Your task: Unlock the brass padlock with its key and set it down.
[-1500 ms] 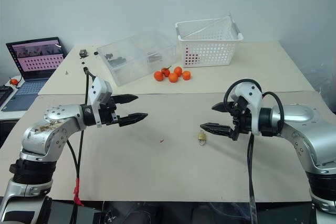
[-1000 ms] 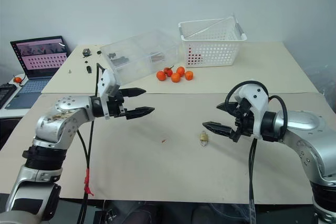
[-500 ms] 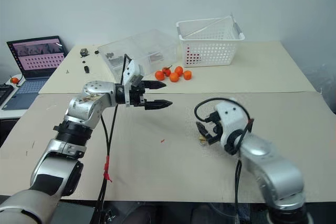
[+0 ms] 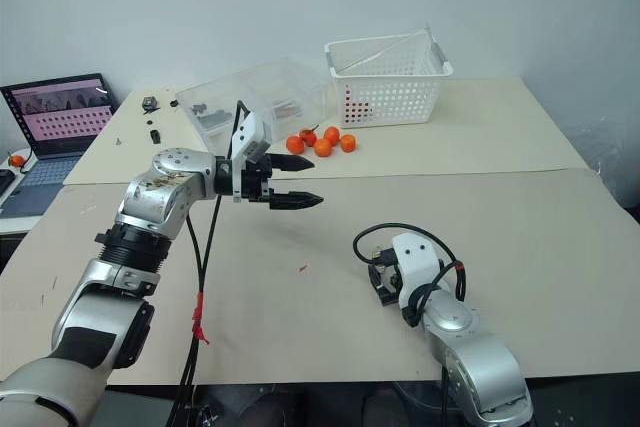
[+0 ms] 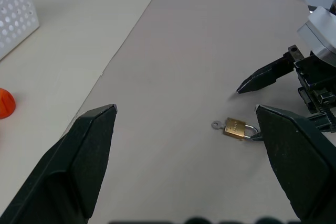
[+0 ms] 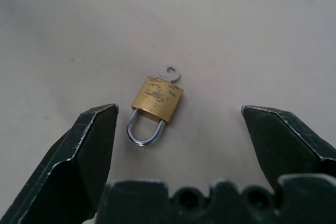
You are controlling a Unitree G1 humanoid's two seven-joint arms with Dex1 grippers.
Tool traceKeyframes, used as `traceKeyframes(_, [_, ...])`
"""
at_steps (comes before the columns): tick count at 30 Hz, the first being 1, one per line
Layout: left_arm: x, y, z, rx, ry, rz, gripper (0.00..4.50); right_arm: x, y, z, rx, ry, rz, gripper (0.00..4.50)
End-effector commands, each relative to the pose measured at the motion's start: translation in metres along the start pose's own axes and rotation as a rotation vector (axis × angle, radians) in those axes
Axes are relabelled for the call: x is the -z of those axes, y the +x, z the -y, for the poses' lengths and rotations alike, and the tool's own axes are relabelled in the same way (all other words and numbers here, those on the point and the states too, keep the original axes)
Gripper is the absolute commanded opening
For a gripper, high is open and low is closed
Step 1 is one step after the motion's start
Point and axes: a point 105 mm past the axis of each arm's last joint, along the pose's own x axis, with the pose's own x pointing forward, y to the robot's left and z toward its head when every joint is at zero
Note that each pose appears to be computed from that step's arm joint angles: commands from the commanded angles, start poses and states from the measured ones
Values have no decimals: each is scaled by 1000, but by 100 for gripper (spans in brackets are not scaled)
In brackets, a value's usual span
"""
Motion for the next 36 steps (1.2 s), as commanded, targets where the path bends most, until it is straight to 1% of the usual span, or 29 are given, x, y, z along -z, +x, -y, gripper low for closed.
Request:
traceKeyframes(1, [-15, -7, 1, -12, 57, 4, 450, -22, 0, -3, -19, -11, 94, 444])
traceKeyframes(7, [-15, -14, 2, -30, 58, -12, 450, -10, 9, -10, -36, -4, 65, 444])
traceKeyframes(13, [-16, -27, 1, -51, 60, -43, 450, 2, 15, -7, -33, -3, 51, 444])
traceKeyframes(19, [-18, -28, 2, -53, 62, -47, 450, 3, 17, -13, -42, 5, 59, 444])
traceKeyframes(23, [-18, -26, 3, -47, 62, -46, 450, 4, 16, -13, -40, 6, 54, 337])
traceKeyframes(29, [-16, -24, 3, -46, 59, -39, 450, 1, 15, -11, -50, -16, 60, 124])
traceKeyframes(30, [-16, -23, 3, -46, 58, -38, 450, -1, 15, -10, -51, -24, 64, 99])
traceKeyframes(34, [-14, -22, 3, -47, 52, -30, 450, -8, 14, -10, -80, -60, 84, 99])
traceKeyframes(36, [-13, -22, 4, -48, 50, -29, 450, -16, 12, -15, -134, -101, 108, 99])
